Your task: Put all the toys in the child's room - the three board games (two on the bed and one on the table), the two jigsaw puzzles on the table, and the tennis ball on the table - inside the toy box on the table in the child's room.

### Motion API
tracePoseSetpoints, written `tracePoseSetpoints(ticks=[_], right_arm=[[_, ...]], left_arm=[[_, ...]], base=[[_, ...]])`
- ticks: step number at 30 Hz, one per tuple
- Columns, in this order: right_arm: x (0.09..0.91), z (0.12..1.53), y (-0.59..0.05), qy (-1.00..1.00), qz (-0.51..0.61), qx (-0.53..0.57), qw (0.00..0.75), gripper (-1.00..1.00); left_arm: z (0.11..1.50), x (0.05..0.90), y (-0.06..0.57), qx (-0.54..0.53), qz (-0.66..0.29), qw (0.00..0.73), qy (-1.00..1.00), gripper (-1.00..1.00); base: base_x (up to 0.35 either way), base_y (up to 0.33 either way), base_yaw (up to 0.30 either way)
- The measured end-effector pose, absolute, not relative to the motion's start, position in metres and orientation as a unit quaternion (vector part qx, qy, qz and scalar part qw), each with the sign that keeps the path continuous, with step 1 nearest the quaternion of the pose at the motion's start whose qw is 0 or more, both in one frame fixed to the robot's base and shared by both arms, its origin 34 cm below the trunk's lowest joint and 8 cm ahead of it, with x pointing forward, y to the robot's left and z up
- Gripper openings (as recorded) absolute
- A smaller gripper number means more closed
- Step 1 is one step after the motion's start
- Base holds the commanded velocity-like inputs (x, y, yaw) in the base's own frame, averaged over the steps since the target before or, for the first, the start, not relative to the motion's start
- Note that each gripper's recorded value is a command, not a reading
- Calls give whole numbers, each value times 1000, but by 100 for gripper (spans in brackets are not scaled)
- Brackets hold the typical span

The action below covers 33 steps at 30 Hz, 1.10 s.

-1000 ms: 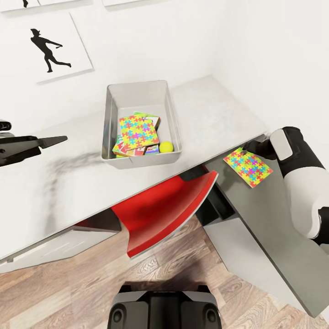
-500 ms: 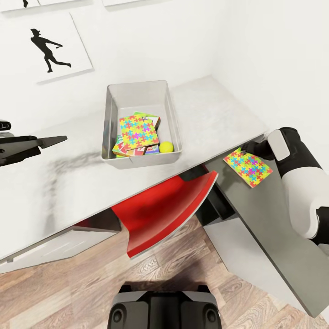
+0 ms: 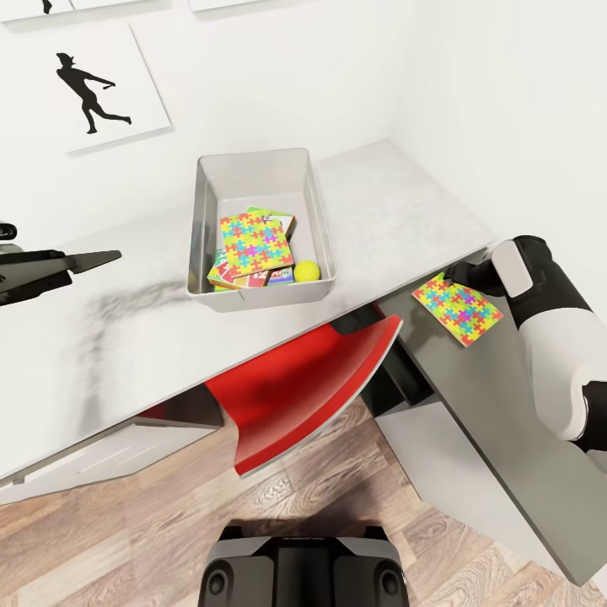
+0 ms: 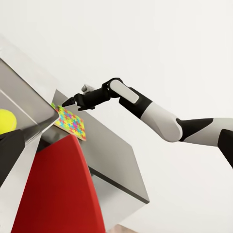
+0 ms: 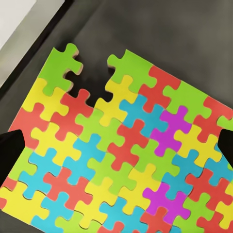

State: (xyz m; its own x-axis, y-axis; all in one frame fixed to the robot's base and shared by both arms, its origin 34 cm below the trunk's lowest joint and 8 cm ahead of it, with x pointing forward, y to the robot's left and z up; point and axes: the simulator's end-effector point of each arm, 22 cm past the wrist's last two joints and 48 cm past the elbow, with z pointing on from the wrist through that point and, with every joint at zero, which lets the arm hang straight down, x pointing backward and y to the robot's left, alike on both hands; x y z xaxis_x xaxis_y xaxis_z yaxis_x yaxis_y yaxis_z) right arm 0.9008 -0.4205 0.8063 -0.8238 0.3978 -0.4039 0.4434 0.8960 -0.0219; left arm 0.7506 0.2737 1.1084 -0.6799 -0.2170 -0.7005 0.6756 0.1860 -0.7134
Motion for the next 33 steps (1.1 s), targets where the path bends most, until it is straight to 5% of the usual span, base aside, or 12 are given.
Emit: tracePoseSetpoints(ticks=[33], right_arm=[[891,794,-427,953,-67,224,191,100]], left_arm=[[1109,750,280,171,-607,363,686,100]], base=[[0,0,0]])
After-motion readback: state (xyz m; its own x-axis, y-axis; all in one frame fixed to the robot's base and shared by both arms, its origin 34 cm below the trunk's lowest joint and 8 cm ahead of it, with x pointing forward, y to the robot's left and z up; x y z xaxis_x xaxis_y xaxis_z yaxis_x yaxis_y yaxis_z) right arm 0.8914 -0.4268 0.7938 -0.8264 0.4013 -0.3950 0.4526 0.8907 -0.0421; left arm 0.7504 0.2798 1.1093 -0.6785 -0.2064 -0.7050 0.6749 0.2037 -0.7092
